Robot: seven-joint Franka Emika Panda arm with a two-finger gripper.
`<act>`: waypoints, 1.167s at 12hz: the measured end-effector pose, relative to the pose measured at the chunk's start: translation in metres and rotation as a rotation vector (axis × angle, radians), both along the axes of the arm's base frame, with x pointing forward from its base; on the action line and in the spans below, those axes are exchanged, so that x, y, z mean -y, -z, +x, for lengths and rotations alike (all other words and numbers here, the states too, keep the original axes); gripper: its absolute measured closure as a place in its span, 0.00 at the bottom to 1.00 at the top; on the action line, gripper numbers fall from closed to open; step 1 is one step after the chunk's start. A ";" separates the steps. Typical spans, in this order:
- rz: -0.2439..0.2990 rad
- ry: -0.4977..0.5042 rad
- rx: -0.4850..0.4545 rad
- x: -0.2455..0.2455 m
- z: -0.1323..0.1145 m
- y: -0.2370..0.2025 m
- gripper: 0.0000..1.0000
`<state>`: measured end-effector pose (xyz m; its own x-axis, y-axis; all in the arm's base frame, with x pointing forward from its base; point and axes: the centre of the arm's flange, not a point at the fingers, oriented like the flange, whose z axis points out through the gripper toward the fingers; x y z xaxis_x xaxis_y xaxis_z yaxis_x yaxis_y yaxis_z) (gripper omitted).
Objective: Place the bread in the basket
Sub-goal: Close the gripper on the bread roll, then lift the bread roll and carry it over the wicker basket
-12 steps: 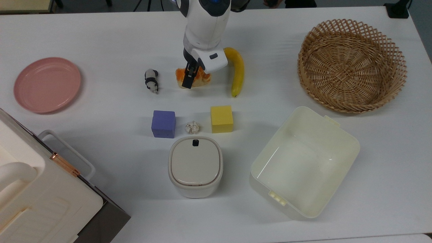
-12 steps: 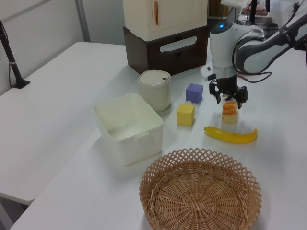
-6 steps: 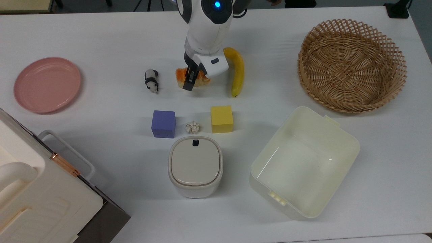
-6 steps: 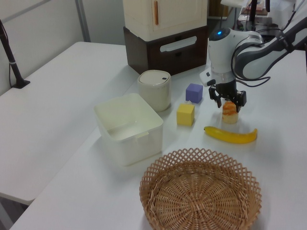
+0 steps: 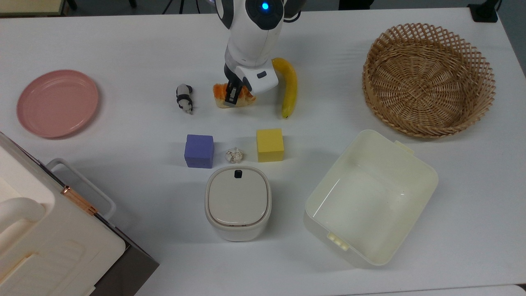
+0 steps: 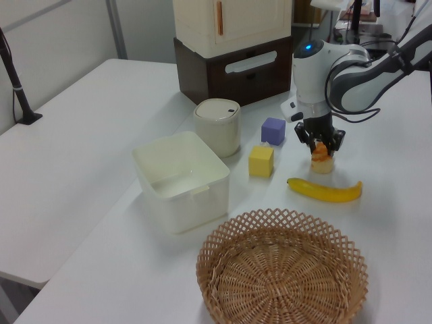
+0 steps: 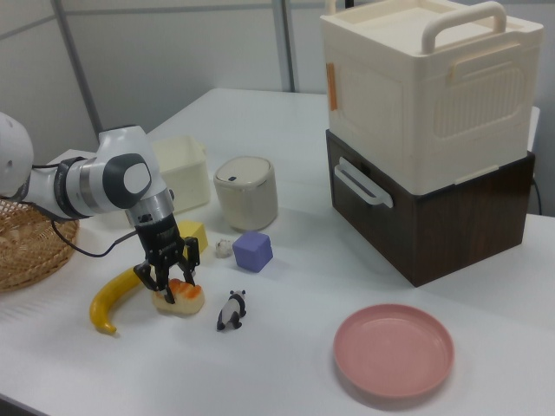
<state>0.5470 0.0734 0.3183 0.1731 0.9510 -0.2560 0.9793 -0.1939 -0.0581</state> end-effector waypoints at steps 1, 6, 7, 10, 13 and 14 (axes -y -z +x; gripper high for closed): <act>0.000 0.007 0.006 0.000 0.001 -0.002 0.47; -0.018 0.146 0.051 0.002 0.011 -0.056 0.47; -0.013 0.201 0.064 0.000 0.013 -0.064 0.47; 0.036 0.429 0.115 -0.024 0.020 -0.090 0.47; 0.083 0.617 0.172 -0.058 0.023 -0.111 0.48; 0.094 0.662 0.188 -0.073 0.022 -0.118 0.52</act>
